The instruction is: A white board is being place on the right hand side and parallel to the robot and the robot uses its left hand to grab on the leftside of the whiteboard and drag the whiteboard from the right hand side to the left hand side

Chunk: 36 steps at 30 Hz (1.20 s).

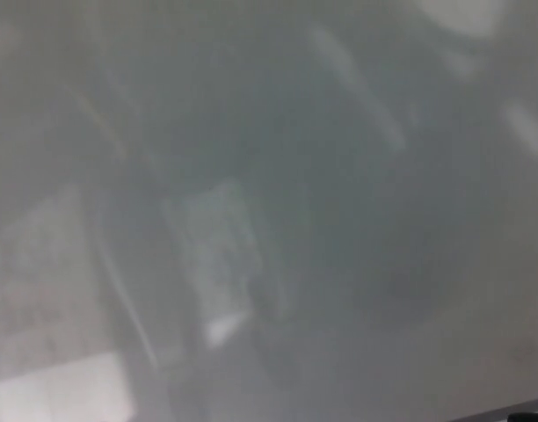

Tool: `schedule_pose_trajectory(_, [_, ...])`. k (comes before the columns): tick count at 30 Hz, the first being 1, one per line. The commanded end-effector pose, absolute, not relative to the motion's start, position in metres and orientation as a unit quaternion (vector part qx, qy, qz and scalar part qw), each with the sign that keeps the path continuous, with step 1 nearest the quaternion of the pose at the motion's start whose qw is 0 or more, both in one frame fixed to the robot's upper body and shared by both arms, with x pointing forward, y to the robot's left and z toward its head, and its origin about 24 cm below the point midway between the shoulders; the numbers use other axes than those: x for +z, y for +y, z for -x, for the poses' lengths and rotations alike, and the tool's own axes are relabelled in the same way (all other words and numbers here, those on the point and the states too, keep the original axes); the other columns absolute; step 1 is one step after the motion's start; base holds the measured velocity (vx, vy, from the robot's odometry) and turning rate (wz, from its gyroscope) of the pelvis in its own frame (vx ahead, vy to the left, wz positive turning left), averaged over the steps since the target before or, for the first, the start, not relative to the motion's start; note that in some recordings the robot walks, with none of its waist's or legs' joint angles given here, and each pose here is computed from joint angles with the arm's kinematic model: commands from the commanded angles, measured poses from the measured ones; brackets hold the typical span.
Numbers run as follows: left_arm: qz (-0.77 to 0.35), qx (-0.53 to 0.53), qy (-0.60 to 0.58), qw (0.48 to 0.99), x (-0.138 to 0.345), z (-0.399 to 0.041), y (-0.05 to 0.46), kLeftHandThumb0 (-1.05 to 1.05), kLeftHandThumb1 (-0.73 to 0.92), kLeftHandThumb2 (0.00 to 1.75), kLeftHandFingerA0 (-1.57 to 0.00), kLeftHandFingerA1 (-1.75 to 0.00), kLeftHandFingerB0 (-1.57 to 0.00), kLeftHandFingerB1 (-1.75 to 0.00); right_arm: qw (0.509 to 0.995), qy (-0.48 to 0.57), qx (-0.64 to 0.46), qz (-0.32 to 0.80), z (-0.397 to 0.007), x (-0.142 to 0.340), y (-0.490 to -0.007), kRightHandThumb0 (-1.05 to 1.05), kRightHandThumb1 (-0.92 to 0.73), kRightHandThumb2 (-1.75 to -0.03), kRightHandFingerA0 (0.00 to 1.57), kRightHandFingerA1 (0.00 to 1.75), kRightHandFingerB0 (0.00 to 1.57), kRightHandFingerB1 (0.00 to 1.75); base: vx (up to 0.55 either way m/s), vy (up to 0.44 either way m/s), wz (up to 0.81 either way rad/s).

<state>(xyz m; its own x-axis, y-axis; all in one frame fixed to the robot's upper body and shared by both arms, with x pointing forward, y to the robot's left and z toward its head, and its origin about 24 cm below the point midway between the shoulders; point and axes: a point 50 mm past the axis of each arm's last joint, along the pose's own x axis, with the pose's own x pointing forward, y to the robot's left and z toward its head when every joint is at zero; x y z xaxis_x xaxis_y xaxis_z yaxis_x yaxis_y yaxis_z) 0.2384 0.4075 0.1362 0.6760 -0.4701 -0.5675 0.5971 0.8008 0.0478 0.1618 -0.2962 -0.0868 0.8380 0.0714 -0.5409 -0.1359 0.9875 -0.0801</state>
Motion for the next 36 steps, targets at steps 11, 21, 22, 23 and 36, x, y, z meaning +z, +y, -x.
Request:
schedule_pose_trajectory(11, [-0.126, -0.246, 0.348, 0.896, 0.133, -0.208, 0.433, 0.05, 0.85, 0.65, -0.62, -0.61, -0.65, -0.7, 0.959, 0.268, 0.053, 0.071, -0.166, -0.081, -0.301, -0.54, -0.71, -0.91, 0.68, 1.01, 0.32, 0.74, 0.0, 0.0, 0.0])
schedule_pose_trajectory(21, [-0.055, -0.184, 0.304, 0.933, 0.115, -0.2, 0.435, -0.05, 0.69, 0.85, 0.0, -0.19, 0.0, -0.07, 0.959, 0.273, 0.05, 0.066, -0.165, -0.083, -0.299, -0.53, -0.73, -0.88, 0.7, 1.02, 0.36, 0.76, 0.0, 0.0, 0.0])
schedule_pose_trajectory(22, [-0.054, -0.174, 0.298, 0.937, 0.11, -0.199, 0.434, -0.19, 0.62, 0.81, 0.0, -0.18, 0.0, -0.08, 0.958, 0.274, 0.051, 0.073, -0.165, -0.083, -0.299, -0.55, -0.73, -0.87, 0.71, 1.02, 0.35, 0.76, 0.0, 0.0, 0.0])
schedule_pose_trajectory(23, [-0.044, -0.161, 0.292, 0.942, 0.105, -0.198, 0.434, -0.26, 0.59, 0.8, 0.0, -0.14, 0.0, -0.08, 0.958, 0.272, 0.053, 0.071, -0.165, -0.083, -0.299, -0.55, -0.72, -0.87, 0.72, 1.04, 0.35, 0.76, 0.0, 0.0, 0.06])
schedule_pose_trajectory(36, [0.001, -0.113, 0.219, 0.969, 0.059, -0.173, 0.419, -0.61, 0.71, 0.61, 0.0, 0.0, 0.0, 0.0, 0.959, 0.27, 0.059, 0.068, -0.165, -0.083, -0.299, -0.53, -0.73, -0.87, 0.67, 1.02, 0.34, 0.76, 0.0, 0.0, 0.0])
